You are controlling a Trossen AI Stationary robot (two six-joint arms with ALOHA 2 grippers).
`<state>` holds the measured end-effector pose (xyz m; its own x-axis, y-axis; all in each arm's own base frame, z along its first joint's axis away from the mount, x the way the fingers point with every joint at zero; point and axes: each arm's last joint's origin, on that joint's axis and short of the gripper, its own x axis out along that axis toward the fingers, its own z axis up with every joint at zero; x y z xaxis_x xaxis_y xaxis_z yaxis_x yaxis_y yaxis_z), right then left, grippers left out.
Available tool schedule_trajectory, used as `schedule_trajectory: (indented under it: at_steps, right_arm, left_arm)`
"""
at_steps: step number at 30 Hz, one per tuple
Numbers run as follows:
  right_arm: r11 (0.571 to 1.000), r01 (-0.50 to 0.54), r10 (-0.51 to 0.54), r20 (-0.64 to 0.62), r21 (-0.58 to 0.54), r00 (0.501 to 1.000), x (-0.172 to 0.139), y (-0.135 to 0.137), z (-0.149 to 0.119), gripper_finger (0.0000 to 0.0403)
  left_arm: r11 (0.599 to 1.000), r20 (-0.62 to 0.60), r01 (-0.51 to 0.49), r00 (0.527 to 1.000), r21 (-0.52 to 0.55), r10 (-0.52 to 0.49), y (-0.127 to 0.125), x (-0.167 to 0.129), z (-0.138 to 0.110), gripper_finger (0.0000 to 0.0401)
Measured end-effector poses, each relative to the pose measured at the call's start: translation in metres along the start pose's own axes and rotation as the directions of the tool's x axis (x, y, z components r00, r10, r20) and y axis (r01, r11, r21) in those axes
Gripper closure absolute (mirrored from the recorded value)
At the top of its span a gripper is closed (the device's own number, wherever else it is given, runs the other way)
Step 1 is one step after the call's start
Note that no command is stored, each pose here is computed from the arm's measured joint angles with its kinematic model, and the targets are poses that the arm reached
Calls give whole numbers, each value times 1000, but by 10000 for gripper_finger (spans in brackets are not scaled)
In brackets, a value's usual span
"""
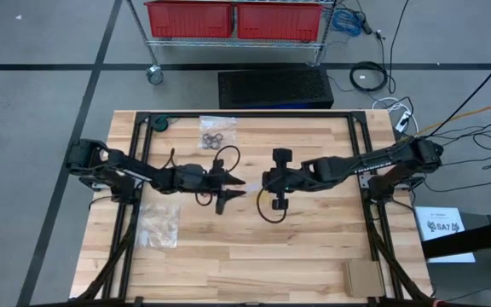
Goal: Sort rubber bands
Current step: Close the bottom right transparent zip bag
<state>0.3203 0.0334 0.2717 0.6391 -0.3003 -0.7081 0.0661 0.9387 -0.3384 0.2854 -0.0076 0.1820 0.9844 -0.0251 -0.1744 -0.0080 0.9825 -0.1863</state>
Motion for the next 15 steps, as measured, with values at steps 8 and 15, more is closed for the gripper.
schedule_trajectory:
  at_steps: [8,15]
  right_arm:
    - [1000,1,-1,4,8,1000,-2,-1,0,403]
    - [1000,2,-2,22,14,1000,-2,-1,2,403]
  left_arm:
    - [1000,4,1,1000,16,-1,-1,0,0,227]
    - [997,12,-69,998,16,69,2,0,0,248]
